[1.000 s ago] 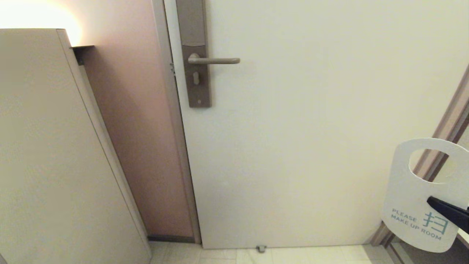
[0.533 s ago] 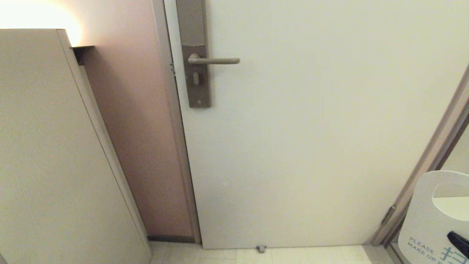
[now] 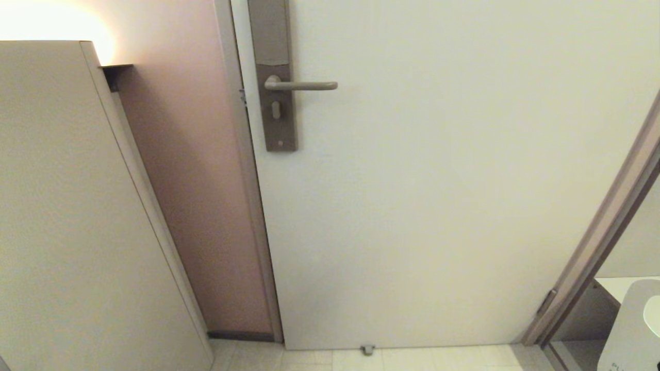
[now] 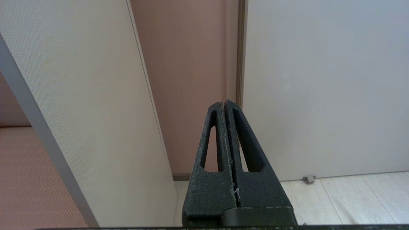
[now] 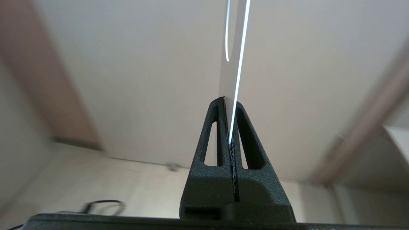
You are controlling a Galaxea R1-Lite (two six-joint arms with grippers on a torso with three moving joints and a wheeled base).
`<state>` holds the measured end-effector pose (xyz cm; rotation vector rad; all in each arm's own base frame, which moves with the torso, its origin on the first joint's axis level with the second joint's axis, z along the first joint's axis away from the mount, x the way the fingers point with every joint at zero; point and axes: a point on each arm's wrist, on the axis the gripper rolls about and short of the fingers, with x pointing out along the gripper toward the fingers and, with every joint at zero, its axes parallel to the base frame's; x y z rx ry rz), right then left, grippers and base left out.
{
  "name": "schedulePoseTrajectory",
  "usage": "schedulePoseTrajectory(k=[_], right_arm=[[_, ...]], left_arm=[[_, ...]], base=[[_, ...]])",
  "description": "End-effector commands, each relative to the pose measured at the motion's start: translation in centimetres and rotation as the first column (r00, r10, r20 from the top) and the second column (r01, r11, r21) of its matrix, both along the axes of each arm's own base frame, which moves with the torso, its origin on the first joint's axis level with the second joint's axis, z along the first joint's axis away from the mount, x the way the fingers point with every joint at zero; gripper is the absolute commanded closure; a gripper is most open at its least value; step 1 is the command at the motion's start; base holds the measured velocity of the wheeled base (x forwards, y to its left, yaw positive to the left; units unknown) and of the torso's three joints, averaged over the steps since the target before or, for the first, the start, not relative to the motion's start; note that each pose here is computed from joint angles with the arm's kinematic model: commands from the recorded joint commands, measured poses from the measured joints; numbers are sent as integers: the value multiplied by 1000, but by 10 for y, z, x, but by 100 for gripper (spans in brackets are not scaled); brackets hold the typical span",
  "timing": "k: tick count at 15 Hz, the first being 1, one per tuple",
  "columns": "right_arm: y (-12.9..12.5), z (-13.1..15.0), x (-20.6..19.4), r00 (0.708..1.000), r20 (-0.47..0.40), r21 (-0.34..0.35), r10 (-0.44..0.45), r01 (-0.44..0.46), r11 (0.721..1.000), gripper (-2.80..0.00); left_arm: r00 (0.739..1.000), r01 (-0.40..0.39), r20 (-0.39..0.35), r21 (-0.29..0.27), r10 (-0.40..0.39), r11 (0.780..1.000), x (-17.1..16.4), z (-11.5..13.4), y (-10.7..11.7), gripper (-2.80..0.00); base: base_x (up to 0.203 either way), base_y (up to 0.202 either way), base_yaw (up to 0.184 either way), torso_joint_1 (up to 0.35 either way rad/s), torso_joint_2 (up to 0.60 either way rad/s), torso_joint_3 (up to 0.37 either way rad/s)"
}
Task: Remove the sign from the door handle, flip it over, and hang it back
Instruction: Hang the sign back with the other side facing out
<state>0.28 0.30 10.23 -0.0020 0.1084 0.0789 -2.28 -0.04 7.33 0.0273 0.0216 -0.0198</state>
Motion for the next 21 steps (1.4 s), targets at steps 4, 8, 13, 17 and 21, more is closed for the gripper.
schedulePoseTrajectory(k=[4,8,13,17,21], right_arm=[[-1,-6,-1,999,9,-14,-37,37,999,0],[-1,-12,-12,998,67,-13,-1,1,1000,0],[-2,-19,-25,986,161,4,-37,37,999,0],[-2,-20,-26,984,172,19,-42,39,999,0],[-2,-20,-26,984,172,22,-41,37,999,0]], left_arm=[[1000,0,0,0,0,1000,0,0,0,0],[1000,0,0,0,0,1000,0,0,0,0],[1000,0,0,0,0,1000,0,0,0,0],[1000,1,0,0,-1,1000,0,0,0,0],[1000,0,0,0,0,1000,0,0,0,0]], base=[[0,0,0,0,0,0],[0,0,0,0,0,0],[0,0,0,0,0,0],[0,0,0,0,0,0],[0,0,0,0,0,0]])
